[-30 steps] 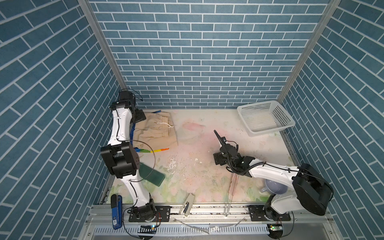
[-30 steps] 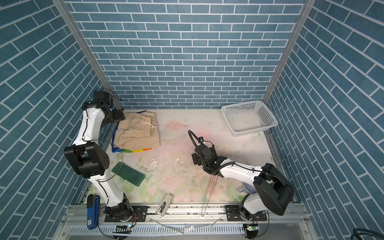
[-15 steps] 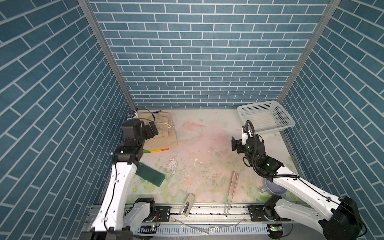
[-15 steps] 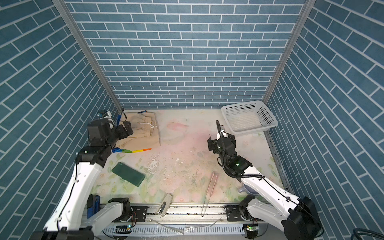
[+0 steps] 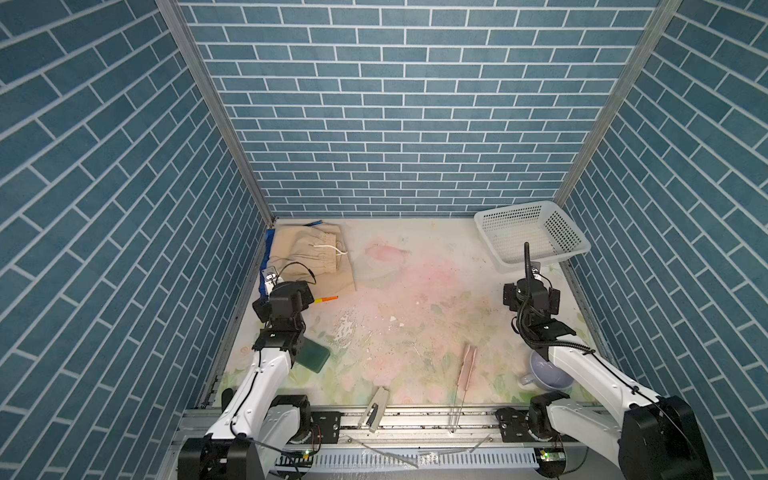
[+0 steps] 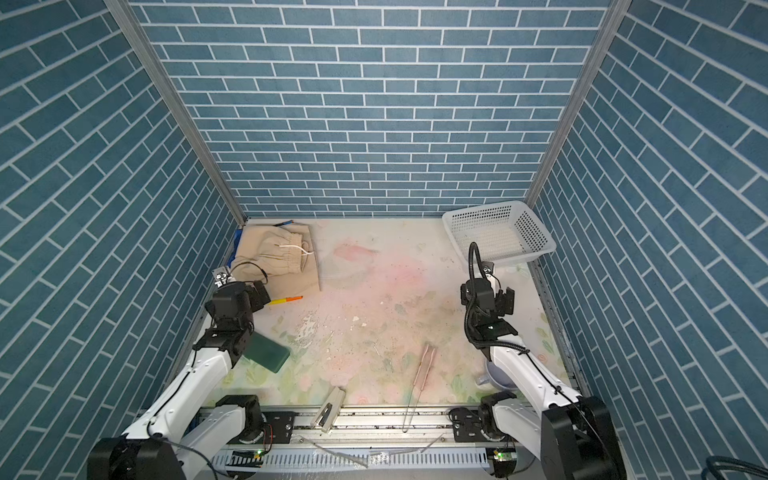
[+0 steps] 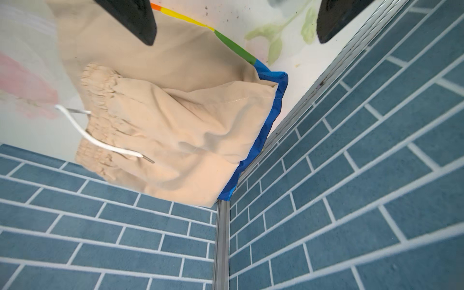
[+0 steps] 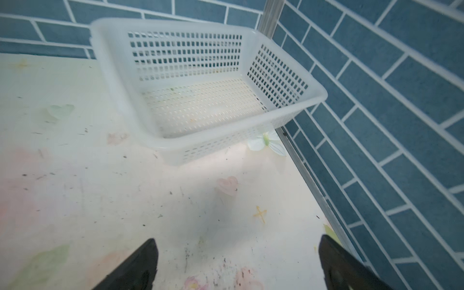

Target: Fold and stack the shorts

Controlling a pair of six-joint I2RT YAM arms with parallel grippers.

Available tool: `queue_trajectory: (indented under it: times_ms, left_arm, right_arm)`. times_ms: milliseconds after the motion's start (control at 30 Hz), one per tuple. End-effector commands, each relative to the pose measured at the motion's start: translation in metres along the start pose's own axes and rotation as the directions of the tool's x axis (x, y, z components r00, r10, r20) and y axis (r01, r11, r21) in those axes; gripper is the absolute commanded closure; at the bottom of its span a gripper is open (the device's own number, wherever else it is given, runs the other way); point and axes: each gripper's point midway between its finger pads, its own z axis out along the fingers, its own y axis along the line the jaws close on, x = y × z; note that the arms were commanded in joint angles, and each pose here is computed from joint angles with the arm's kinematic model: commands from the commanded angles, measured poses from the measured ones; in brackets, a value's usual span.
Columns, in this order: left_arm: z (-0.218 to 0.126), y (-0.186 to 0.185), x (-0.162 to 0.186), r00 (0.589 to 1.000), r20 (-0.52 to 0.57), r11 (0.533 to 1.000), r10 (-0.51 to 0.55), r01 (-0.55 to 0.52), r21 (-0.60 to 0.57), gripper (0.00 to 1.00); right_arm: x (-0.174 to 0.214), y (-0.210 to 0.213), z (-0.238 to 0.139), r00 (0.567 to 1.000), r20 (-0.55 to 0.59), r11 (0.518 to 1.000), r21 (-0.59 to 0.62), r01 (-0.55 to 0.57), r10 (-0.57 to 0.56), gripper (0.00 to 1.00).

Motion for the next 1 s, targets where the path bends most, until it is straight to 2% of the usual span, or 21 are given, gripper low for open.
queue_trajectory:
  times_ms: [0,133,233,300,367,500,533,567,600,667,700,733,767,867,900,967]
  left_arm:
    - [0.009,-0.008,-0.001,0.994,0.107,0.999,0.015,-0.019,0.036,0.00]
    - [0.020,-0.004,0.017,0.994,0.104,1.000,0.027,-0.027,0.004,0.01]
    - [0.031,-0.008,0.025,0.993,0.090,0.997,0.074,-0.074,-0.003,0.01]
    - [0.038,-0.019,0.027,0.993,0.054,0.993,0.109,-0.112,0.039,0.00]
    - [0.044,-0.031,0.023,0.990,0.070,0.989,0.120,-0.126,0.081,0.00]
    - [0.061,-0.039,0.020,0.986,0.048,0.984,0.161,-0.164,0.068,0.01]
    - [0.067,-0.040,0.024,0.988,0.051,0.987,0.143,-0.146,0.071,0.01]
    - [0.070,-0.042,0.022,0.985,0.078,0.985,0.152,-0.157,0.065,0.00]
    - [0.068,-0.051,0.025,0.982,0.053,0.978,0.182,-0.186,0.093,0.00]
    - [0.069,-0.064,0.030,0.973,0.076,0.963,0.217,-0.226,0.148,0.00]
    - [0.067,-0.070,0.034,0.972,0.090,0.954,0.218,-0.232,0.190,0.01]
    - [0.066,-0.066,0.043,0.973,0.096,0.957,0.210,-0.225,0.182,0.00]
    - [0.061,-0.066,0.038,0.966,0.177,0.956,0.191,-0.224,0.190,0.00]
    - [0.055,-0.056,0.038,0.969,0.193,0.969,0.154,-0.186,0.164,0.00]
    - [0.055,-0.056,0.036,0.970,0.194,0.970,0.148,-0.181,0.165,0.00]
    - [0.060,-0.059,0.038,0.974,0.156,0.966,0.165,-0.192,0.173,0.00]
  right_arm:
    - [0.004,-0.012,0.011,1.000,0.008,0.997,0.070,-0.029,0.028,0.01]
    - [0.026,-0.017,0.028,0.998,-0.058,0.993,0.111,-0.029,0.035,0.01]
    - [0.037,-0.018,0.042,0.997,-0.069,0.989,0.142,-0.027,0.037,0.01]
    - [0.036,-0.019,0.050,0.995,-0.098,0.987,0.159,-0.013,0.029,0.01]
    - [0.032,-0.018,0.058,0.995,-0.101,0.986,0.169,0.001,0.017,0.01]
    - [0.021,-0.021,0.078,0.997,-0.073,0.982,0.189,0.010,0.004,0.01]
    - [0.017,-0.021,0.084,0.998,-0.057,0.984,0.180,-0.008,0.019,0.01]
    - [0.015,-0.018,0.088,0.999,-0.044,0.988,0.152,-0.026,0.033,0.01]
    - [0.013,-0.016,0.092,0.998,-0.016,0.992,0.114,-0.057,0.059,0.01]
    - [0.017,-0.019,0.099,0.995,0.011,0.992,0.077,-0.103,0.102,0.01]
    - [0.020,-0.018,0.097,0.993,0.001,0.991,0.057,-0.118,0.118,0.01]
    - [0.019,-0.018,0.095,0.992,0.025,0.991,0.036,-0.126,0.125,0.01]
    - [0.019,-0.017,0.091,0.990,0.046,0.991,0.014,-0.135,0.134,0.01]
    - [0.020,-0.015,0.081,0.981,0.104,0.986,-0.057,-0.157,0.162,0.01]
    - [0.020,-0.011,0.080,0.980,0.109,0.982,-0.100,-0.158,0.169,0.01]
    - [0.024,0.017,0.082,0.978,0.134,0.946,-0.303,-0.115,0.161,0.02]
